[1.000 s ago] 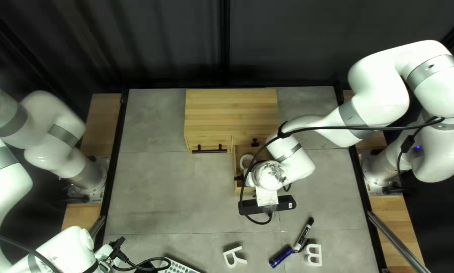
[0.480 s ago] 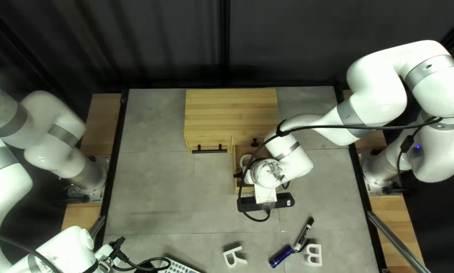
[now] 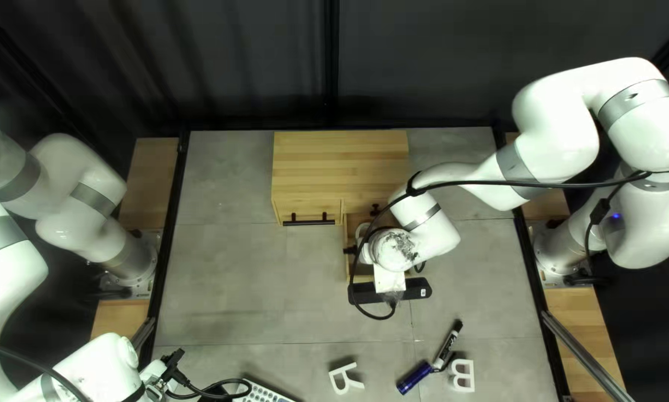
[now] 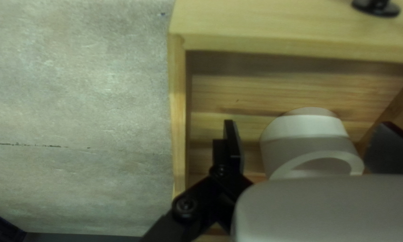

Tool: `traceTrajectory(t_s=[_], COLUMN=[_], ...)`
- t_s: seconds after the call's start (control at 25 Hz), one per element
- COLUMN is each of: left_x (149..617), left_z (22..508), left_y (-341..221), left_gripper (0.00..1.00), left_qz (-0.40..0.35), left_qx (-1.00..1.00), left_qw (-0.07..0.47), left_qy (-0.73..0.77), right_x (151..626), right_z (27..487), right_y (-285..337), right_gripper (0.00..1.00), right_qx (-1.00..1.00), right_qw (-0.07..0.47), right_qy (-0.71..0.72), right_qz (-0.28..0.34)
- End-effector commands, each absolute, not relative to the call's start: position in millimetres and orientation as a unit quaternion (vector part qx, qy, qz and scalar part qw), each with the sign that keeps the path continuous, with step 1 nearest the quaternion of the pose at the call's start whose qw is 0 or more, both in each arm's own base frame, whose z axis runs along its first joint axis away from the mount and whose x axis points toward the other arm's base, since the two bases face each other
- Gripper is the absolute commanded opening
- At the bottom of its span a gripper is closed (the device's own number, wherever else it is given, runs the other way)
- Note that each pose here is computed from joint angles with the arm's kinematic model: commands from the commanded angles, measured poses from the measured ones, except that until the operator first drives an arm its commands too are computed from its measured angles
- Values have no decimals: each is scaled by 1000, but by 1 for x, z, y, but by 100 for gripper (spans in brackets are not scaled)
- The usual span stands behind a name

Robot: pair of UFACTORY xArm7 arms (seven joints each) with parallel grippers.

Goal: Open drawers and place objects into drawer and close

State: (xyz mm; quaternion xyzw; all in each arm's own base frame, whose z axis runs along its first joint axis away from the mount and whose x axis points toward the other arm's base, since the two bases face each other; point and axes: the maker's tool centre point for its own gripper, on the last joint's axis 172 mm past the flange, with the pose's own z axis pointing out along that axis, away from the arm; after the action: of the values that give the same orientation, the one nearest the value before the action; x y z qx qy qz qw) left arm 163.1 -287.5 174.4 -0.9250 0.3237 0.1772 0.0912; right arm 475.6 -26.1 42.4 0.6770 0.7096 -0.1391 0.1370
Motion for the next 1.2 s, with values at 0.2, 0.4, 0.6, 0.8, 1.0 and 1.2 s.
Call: traceTrajectory(t_s=[0.2, 0.4, 0.6, 0.8, 1.0, 1.2], left_x=[163, 163, 163, 163, 163, 163], left_z=[174, 174, 174, 174, 174, 174], left_y=[-288, -288, -288, -288, -288, -288], left_gripper=[100, 100, 100, 100, 100, 100], left_qz=[177, 177, 177, 177, 177, 177], left_qx=[-925, -925, -925, -925, -925, -925], left_qw=[91, 91, 91, 91, 91, 91], left_qy=[324, 324, 324, 324, 324, 324], right_x=[477, 473, 465, 463, 464, 468], right_z=[42, 46, 57, 56, 55, 55], right_y=[-32, -30, -24, -19, -20, -20], right_gripper=[100, 100, 100, 100, 100, 100], right_qx=[674, 671, 662, 656, 658, 663], right_qw=[145, 149, 153, 152, 147, 143], right_qy=[711, 713, 720, 725, 723, 719], right_qz=[-138, -137, -141, -145, -149, -150])
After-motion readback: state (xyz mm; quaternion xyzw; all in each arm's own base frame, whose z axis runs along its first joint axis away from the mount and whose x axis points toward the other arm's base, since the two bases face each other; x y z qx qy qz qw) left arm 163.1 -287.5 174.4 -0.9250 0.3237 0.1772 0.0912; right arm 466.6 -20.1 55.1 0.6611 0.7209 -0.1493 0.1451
